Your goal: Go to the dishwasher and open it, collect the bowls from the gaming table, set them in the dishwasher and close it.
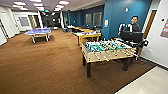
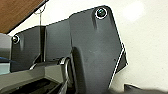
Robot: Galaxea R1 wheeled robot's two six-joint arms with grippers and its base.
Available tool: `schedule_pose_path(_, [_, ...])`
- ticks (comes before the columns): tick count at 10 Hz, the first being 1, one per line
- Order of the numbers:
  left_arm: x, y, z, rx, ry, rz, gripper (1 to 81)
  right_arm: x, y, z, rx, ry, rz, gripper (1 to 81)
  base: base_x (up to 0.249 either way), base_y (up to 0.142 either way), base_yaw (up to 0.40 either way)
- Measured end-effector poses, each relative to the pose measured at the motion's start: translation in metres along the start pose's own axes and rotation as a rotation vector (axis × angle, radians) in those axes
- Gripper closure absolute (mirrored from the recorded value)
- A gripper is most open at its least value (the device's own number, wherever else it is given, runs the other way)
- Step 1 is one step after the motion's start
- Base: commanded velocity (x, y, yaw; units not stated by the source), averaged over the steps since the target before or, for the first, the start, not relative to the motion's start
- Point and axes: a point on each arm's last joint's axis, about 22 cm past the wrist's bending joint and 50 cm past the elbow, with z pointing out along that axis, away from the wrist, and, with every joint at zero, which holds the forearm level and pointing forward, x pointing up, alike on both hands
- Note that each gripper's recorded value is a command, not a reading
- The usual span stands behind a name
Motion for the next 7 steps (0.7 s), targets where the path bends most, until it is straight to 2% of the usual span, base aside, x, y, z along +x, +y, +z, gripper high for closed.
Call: schedule_pose_path(7, [-0.0018, 0.0006, 0.0, 0.0, -0.002, -0.001, 1.0, 0.0, -0.0002, 0.0, 0.0, 0.0, 0.0, 1.0, 0.0, 0.0, 0.0])
